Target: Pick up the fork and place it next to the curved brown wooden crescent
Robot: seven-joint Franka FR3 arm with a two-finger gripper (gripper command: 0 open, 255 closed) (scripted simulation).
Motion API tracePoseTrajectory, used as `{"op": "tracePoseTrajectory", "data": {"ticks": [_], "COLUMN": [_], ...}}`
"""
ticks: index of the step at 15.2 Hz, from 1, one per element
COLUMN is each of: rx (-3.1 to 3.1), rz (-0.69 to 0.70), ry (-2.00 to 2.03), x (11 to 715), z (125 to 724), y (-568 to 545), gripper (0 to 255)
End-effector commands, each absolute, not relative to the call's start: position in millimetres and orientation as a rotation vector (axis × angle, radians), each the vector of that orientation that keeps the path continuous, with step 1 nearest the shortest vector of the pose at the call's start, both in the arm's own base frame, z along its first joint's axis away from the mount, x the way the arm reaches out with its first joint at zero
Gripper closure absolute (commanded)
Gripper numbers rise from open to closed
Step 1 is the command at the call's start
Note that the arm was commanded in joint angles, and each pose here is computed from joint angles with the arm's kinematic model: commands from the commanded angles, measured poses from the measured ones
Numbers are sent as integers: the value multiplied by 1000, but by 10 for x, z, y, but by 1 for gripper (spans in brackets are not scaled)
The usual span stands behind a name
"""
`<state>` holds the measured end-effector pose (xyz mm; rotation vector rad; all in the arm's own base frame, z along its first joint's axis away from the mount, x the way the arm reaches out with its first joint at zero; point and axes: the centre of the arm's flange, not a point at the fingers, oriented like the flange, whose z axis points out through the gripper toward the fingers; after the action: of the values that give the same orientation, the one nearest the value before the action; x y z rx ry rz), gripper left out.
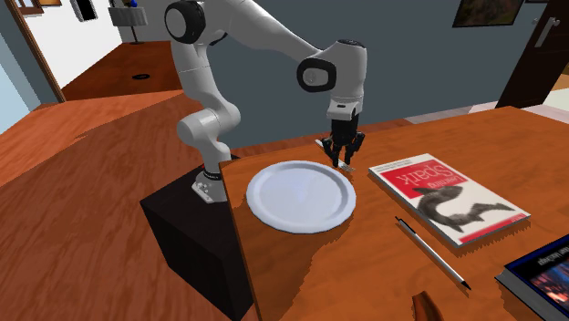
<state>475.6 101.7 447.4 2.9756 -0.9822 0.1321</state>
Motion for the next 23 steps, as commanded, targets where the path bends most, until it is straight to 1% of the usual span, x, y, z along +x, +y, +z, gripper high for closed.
{"op": "tracePoseTrajectory", "data": {"ticks": [1,22,23], "rx": [2980,2980,2980], "rz": [118,118,118], "ry": [-973,-973,-973], "x": [4739,4739,4770], "z": [4419,5515,5515], "y": [1048,1048,920], "gripper": [255,255,255]}}
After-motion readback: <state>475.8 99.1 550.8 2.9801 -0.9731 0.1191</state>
